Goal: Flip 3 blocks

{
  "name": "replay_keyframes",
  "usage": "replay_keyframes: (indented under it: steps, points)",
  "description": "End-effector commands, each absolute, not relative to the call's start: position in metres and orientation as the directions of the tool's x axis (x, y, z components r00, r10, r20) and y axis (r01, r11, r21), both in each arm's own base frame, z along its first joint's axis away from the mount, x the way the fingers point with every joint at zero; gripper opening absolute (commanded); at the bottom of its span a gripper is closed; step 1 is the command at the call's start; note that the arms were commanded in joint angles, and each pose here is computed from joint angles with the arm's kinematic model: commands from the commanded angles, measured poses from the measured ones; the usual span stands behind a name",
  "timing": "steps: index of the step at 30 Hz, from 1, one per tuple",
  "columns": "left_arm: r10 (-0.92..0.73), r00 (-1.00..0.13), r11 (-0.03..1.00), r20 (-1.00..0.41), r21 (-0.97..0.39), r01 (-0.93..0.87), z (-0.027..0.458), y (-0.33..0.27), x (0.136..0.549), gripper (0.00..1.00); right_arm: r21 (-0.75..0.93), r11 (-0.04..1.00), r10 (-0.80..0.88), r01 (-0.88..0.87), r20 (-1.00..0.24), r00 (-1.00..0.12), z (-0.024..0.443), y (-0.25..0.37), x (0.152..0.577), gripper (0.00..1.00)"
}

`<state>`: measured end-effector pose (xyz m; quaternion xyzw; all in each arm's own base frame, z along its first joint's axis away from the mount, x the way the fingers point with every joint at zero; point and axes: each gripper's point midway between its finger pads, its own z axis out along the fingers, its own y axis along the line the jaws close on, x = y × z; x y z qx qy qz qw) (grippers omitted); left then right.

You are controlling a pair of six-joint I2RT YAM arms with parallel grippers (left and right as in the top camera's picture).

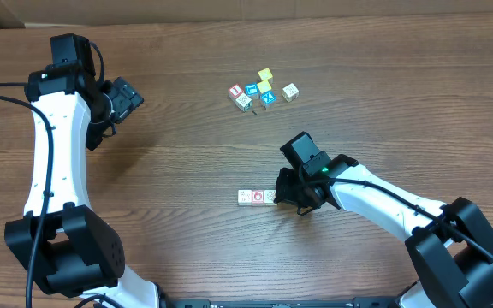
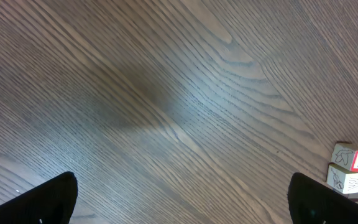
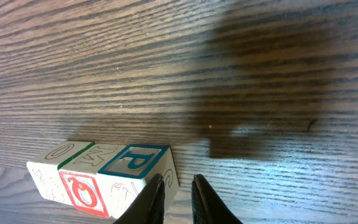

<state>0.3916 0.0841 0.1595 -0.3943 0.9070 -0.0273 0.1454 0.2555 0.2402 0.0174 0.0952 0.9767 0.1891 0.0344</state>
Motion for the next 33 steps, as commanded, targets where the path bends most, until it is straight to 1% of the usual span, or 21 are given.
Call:
replay_keyframes:
  steps: [1, 18, 21, 29, 33]
  points:
    - [-0.717, -0.649, 0.694, -0.254, -0.163, -0.702, 0.1619, 0.0857, 0.3953, 1.00, 0.384, 0.913, 0.179, 0.141, -0.065, -0.982, 0.0235, 0.2419, 0.2596, 0.18]
    - [-0.717, -0.650, 0.694, -0.254, -0.163, -0.702, 0.1618, 0.0857, 0.3952, 1.00, 0.383, 0.913, 0.177, 0.138, -0.066, -0.982, 0.0235, 0.2418, 0.2596, 0.23]
    - [-0.717, -0.650, 0.694, -0.254, -0.163, -0.702, 0.1618, 0.0857, 0.3952, 1.00, 0.378, 0.915, 0.180, 0.139, -0.073, -0.981, 0.0232, 0.2407, 0.2608, 0.27]
    - [-0.717, -0.650, 0.694, -0.254, -0.163, -0.702, 0.1618, 0.0857, 0.3952, 1.00, 0.367, 0.919, 0.180, 0.143, -0.069, -0.981, 0.0221, 0.2384, 0.2592, 0.28]
    - [-0.717, -0.649, 0.694, -0.254, -0.163, -0.702, 0.1619, 0.0857, 0.3953, 1.00, 0.371, 0.918, 0.181, 0.142, -0.073, -0.981, 0.0225, 0.2392, 0.2603, 0.31]
